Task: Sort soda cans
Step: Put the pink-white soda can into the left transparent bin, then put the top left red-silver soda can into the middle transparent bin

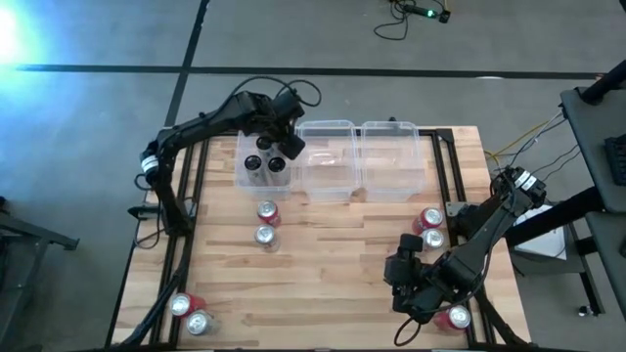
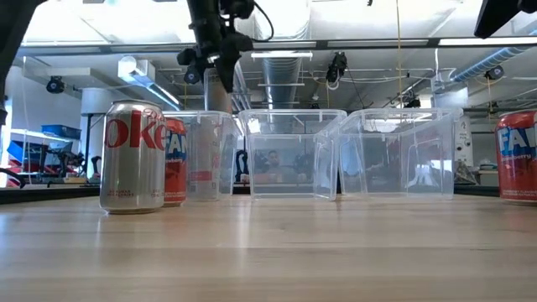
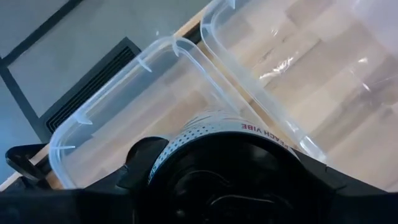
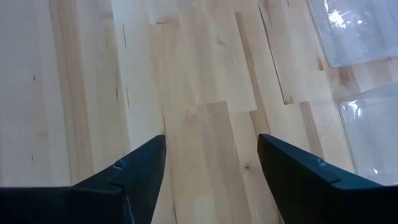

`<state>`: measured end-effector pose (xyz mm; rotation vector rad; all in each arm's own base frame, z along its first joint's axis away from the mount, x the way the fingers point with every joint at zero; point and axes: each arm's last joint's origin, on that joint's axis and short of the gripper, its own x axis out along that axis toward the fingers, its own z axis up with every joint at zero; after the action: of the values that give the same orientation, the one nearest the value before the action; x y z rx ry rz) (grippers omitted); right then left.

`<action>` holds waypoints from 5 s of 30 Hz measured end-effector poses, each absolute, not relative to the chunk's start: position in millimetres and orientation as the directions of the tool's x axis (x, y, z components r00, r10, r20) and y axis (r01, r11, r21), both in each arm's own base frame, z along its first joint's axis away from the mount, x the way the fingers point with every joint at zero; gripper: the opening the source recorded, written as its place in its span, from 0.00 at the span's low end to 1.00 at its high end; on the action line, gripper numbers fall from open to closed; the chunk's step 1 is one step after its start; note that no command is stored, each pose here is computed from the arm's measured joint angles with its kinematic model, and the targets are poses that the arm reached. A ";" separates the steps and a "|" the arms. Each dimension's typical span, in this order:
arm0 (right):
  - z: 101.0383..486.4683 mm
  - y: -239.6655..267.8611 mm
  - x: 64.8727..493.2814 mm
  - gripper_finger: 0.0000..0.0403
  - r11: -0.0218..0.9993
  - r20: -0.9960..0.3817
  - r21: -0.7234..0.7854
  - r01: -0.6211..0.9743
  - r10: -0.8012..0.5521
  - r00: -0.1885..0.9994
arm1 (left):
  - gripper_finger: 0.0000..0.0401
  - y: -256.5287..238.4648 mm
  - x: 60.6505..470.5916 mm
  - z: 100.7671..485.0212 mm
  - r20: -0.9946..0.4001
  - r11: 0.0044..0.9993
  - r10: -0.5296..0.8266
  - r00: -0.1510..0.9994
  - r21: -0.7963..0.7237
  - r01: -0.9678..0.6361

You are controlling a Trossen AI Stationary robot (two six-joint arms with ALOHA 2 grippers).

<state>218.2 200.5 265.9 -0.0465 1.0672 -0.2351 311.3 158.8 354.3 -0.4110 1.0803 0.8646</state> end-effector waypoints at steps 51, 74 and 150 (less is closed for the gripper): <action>264.4 204.5 214.9 0.59 0.975 -0.875 -0.107 0.195 -0.186 0.448 | 0.58 228.5 308.9 261.1 -0.970 0.921 0.181 0.163 0.109 -0.374; 264.5 205.3 214.7 0.62 0.974 -0.874 -0.096 0.207 -0.182 0.451 | 0.63 241.0 303.7 256.1 -0.961 0.786 0.184 0.205 0.018 -0.618; 268.0 205.5 221.4 0.81 0.961 -0.764 -0.234 0.144 -0.274 0.585 | 0.84 142.4 282.2 439.2 -0.794 0.906 0.172 0.583 -0.105 -0.410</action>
<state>221.4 205.5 268.0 -0.1531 0.9150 -0.2449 282.2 142.4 439.2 -0.2922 0.8869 0.3456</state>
